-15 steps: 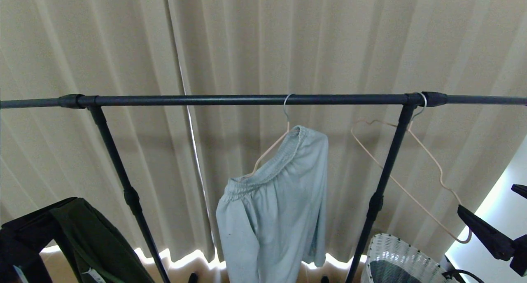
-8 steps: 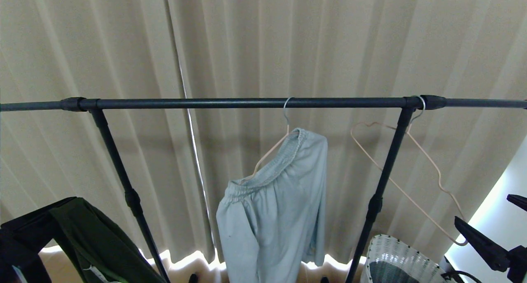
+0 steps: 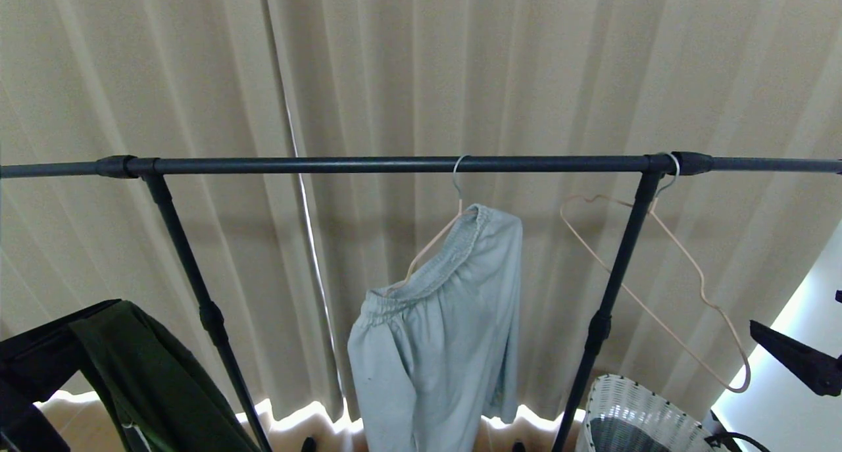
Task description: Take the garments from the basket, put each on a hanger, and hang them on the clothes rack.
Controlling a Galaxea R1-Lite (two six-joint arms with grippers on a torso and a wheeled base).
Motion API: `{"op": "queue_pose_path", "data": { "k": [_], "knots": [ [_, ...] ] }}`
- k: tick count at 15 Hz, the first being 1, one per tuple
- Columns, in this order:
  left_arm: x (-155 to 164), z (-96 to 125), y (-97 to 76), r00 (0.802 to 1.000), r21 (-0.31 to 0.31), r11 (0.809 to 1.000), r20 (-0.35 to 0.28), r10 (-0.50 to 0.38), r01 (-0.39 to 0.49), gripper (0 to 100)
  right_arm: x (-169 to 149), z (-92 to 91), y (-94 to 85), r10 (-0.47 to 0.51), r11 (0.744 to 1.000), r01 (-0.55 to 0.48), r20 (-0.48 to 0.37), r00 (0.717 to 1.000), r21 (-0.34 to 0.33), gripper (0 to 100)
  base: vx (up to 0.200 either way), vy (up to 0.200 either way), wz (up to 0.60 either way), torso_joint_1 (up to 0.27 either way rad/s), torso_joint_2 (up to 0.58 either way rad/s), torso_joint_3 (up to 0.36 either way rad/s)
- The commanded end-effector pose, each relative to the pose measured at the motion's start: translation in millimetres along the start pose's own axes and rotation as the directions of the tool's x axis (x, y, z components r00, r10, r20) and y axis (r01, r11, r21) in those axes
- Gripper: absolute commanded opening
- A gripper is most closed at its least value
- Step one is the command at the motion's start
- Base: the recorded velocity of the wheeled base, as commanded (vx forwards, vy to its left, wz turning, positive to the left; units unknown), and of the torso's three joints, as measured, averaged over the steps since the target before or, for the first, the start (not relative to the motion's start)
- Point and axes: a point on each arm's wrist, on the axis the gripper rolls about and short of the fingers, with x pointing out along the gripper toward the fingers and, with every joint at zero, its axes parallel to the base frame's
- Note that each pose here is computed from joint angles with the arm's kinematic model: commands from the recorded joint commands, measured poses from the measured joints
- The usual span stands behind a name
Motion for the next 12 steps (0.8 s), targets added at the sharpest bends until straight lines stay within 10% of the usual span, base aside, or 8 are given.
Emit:
{"op": "queue_pose_path", "data": {
  "k": [1, 12],
  "knots": [
    [0, 0, 0.1, 1.000, 0.000, 1.000, 0.003, -0.001, 0.001, 0, 28, 23.8, -9.8, -0.016, 0.999, 0.022, -0.118, 0.993, 0.047, 100, 0.000, 0.000, 0.00, 0.000, 0.00, 0.000],
    [0, -2, -0.2, 1.000, -0.006, 1.000, 0.009, 0.000, 0.000, 0, 138, 38.0, 14.0, 0.103, 0.982, -0.044, -0.323, 0.941, 0.185, 100, 0.000, 0.000, 0.00, 0.000, 0.00, 0.000]
  ]
}}
